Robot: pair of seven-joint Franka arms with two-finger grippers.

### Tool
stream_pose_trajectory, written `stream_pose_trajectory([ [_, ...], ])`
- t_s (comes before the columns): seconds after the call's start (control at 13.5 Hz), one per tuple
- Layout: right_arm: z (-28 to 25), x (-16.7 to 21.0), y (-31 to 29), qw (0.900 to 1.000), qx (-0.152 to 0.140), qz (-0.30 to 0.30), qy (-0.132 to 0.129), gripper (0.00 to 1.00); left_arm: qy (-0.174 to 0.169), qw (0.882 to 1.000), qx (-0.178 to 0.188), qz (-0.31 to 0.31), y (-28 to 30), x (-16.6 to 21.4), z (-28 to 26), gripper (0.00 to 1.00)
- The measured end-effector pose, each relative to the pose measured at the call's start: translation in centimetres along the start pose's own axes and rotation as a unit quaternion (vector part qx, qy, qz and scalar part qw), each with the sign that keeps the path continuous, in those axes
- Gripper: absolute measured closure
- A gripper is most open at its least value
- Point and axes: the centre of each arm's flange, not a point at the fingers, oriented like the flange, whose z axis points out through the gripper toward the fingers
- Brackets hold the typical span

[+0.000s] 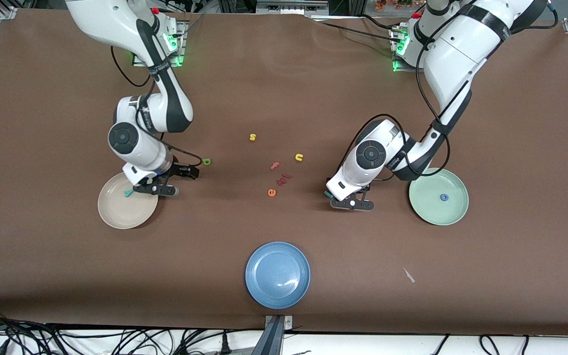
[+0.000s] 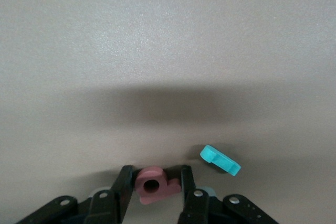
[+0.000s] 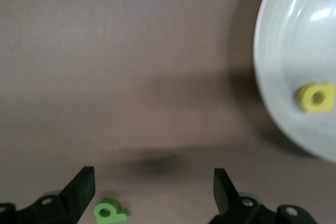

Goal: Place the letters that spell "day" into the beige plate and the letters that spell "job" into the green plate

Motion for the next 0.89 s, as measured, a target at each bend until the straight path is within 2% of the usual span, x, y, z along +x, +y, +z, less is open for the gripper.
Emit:
stream_pose_trajectory([
  [0.07, 0.2, -0.8, -0.4, 1.000, 0.003, 0.015, 0.000, 0.00, 0.000, 1.000, 0.000, -0.002, 0.0, 0.0, 0.0, 0.59],
  [0.15, 0.3, -1.5, -0.9, 1.000, 0.005, 0.028, -0.003, 0.00, 0.000, 1.000, 0.001, -0.004, 0.0, 0.0, 0.0, 0.64],
  [0.3, 0.4, -2.9, -2.1, 0.999, 0.009, 0.044, -0.005, 0.00, 0.000, 1.000, 0.001, -0.007, 0.0, 0.0, 0.0, 0.64],
  [0.67, 1.4, -5.1, -3.6, 0.999, 0.008, 0.039, -0.002, 0.00, 0.001, 1.000, 0.000, -0.013, 0.0, 0.1, -0.1, 0.64],
  [0.89, 1.9, -5.8, -4.0, 0.999, 0.005, 0.031, -0.006, 0.00, 0.019, 1.000, -0.005, -0.022, -0.6, 1.5, -2.0, 0.64],
])
